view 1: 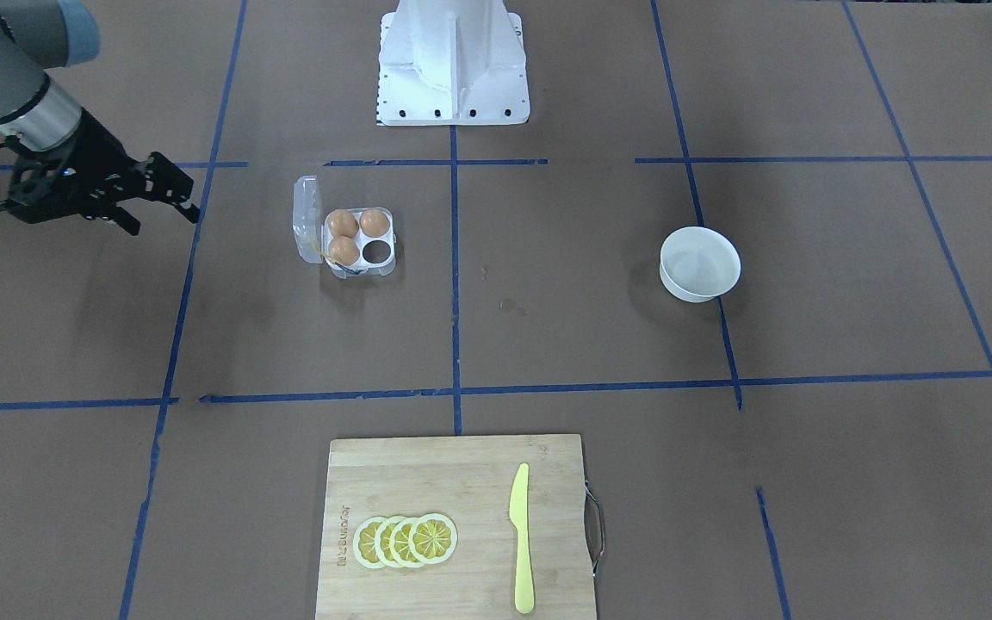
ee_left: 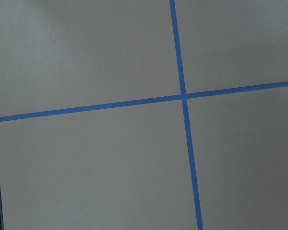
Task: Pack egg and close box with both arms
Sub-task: 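Move the right gripper to the open clear carton lid, then push the clear lid down over the eggs with the right gripper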
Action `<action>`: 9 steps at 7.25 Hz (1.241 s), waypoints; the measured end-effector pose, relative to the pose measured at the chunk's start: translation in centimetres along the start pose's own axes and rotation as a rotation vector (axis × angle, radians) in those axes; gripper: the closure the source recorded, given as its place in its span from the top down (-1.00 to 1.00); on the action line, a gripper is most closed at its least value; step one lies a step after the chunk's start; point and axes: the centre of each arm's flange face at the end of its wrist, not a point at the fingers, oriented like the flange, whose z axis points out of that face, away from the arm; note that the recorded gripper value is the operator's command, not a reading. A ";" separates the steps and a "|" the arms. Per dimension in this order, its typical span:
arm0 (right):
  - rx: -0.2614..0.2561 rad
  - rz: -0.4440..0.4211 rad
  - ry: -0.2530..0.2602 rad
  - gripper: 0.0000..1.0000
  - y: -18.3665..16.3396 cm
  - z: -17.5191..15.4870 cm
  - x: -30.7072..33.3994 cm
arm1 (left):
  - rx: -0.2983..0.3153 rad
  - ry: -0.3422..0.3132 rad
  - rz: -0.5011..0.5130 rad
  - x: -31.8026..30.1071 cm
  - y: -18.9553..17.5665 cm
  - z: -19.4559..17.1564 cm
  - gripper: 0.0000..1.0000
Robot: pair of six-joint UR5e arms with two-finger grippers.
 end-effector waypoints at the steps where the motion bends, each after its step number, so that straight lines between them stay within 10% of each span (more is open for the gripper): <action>1: 0.002 -0.002 -0.021 1.00 0.8 2.1 -3.4 | 0.002 -0.001 0.002 0.0 0.0 0.0 1.00; 4: 0.016 0.025 -0.065 1.00 0.8 4.0 -11.5 | 0.005 -0.004 0.009 0.1 -0.1 -0.1 1.00; 9: 0.018 0.064 0.001 1.00 -0.8 3.5 -12.0 | 0.005 -0.004 0.011 0.2 -0.1 0.0 1.00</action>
